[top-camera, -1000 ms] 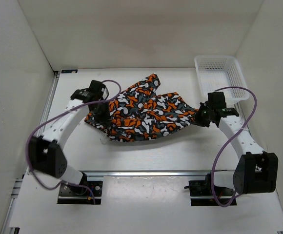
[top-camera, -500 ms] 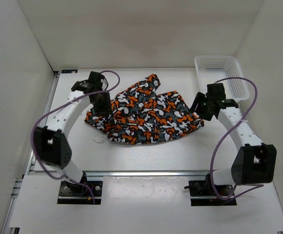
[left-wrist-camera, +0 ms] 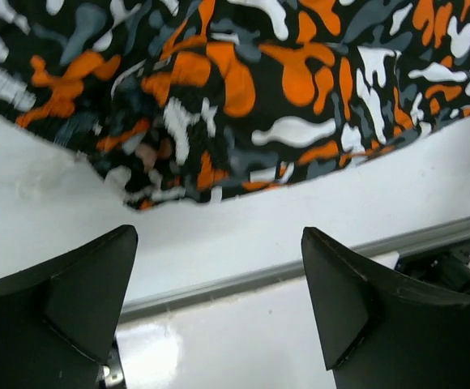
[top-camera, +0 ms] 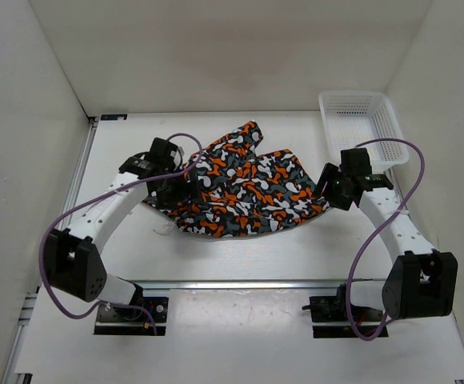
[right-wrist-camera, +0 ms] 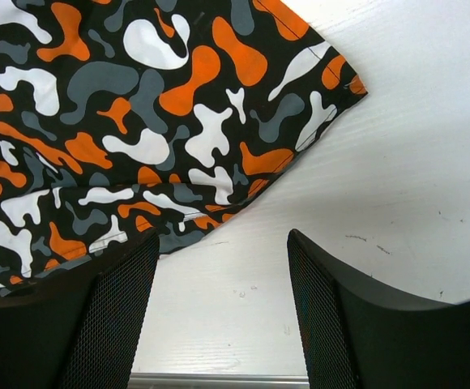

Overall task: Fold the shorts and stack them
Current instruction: Flatten the shorts out

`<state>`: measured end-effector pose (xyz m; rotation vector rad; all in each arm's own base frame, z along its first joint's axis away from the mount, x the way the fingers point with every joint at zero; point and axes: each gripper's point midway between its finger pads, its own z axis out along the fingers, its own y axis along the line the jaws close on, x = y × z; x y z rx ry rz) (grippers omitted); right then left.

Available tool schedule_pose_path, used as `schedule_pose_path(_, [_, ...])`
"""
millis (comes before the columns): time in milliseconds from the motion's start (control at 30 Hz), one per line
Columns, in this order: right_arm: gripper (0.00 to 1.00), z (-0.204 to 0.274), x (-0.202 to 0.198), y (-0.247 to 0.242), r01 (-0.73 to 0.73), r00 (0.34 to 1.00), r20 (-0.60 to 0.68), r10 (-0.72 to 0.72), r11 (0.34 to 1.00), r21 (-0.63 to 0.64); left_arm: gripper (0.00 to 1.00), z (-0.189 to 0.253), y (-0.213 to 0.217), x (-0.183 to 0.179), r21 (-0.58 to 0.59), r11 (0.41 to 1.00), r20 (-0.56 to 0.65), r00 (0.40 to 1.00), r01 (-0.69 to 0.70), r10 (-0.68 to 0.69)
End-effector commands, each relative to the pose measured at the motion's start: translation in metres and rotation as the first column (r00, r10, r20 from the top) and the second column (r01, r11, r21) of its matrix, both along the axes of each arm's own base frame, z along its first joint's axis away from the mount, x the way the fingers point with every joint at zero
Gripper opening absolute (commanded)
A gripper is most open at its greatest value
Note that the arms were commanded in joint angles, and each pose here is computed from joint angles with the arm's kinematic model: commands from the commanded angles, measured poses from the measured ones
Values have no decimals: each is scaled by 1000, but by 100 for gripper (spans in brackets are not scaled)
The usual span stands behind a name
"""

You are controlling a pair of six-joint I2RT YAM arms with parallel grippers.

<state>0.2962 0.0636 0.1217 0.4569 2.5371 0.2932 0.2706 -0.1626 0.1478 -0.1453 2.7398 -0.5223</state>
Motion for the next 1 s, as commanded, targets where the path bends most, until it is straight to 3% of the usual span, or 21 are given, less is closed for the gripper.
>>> schedule_pose_path(0, [70, 7, -1, -1, -1, 1000, 28, 1, 1000, -7, 94, -10, -14, 17, -1, 998, 53, 997, 59, -59])
schedule_pose_path(300, [70, 7, -8, -2, -1, 1000, 19, 1, 1000, -8, 76, -36, -33, 30, 10, 992, 46, 991, 127, -127])
schedule_pose_path(367, [70, 9, -8, -2, -1, 1000, 28, 1, 1000, -7, 67, -36, -32, 27, 10, 992, 46, 991, 126, -127])
schedule_pose_path(400, [70, 12, -8, -2, -1, 999, 37, 1, 1000, -6, 49, -32, -34, 23, -11, 991, 51, 989, 137, -136])
schedule_pose_path(500, [70, 11, -10, -2, -8, 1000, 29, 9, 1000, -13, 11, -27, -36, -1, -57, 984, 50, 985, 171, -168])
schedule_pose_path(667, [70, 3, -15, -3, -10, 1000, 7, 10, 1000, -13, 11, -20, -36, -54, -174, 970, 8, 985, 170, -172])
schedule_pose_path(733, [83, -9, -22, 4, -33, 999, -31, 34, 999, 34, 11, -18, -31, -73, -195, 970, 7, 989, 148, -150])
schedule_pose_path(800, [89, -21, -24, 12, -41, 997, -56, 46, 995, 86, 11, -15, -30, -86, -215, 966, 1, 989, 143, -146])
schedule_pose_path(967, [91, -59, -42, 21, -17, 989, -140, 46, 980, 198, 11, -4, -19, -108, -218, 969, 3, 993, 117, -119])
